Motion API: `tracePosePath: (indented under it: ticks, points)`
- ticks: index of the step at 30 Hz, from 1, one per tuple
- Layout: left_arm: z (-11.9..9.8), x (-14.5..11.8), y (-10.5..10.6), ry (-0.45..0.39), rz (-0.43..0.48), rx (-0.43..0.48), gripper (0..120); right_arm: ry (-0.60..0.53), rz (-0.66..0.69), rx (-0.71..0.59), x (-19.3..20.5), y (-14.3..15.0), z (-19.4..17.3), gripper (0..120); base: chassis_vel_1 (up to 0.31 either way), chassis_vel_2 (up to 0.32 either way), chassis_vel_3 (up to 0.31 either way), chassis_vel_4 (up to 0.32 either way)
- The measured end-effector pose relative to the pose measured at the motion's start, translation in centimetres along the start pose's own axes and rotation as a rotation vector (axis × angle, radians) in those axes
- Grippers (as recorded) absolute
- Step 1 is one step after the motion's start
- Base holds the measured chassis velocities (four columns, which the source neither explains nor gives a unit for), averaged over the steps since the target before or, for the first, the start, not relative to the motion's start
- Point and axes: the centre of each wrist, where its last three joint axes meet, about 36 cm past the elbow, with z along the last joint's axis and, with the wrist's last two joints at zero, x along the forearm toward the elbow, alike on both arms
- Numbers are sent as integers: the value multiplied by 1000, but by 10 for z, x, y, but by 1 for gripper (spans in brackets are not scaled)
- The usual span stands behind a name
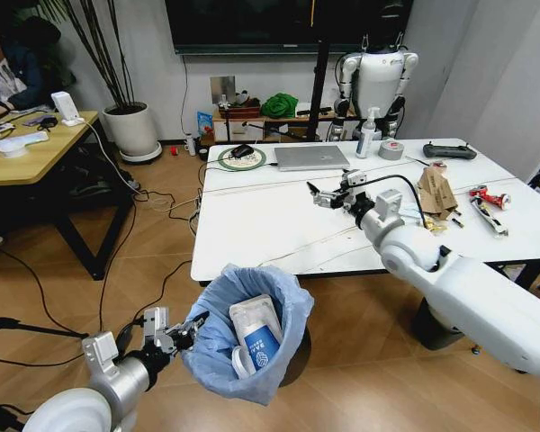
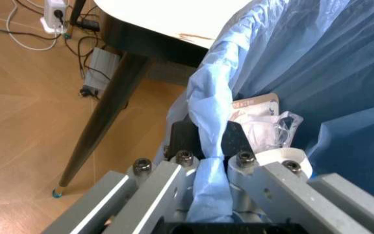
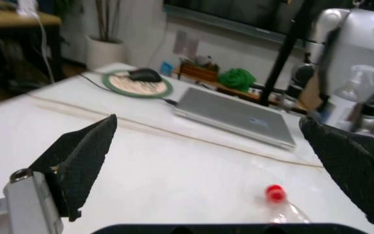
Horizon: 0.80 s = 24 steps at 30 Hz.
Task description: Pick up the trash bin and place the trash from the table into it.
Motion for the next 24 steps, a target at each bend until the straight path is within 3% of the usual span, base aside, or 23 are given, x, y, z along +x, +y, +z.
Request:
tracePosePath:
  ticks: [7,12,24]
  points:
    - [-1,0,0,-11,-2,5,0,144,56,199,-15,-21,30,100,0,0,0,0]
    - [1,-1,1,-10,-4,8,0,219,54,262,-19,-30,49,100,0,0,0,0]
    - [2,-1,1,-10,-6,10,0,276,86,401,-36,-34,60,100,0,0,0,0]
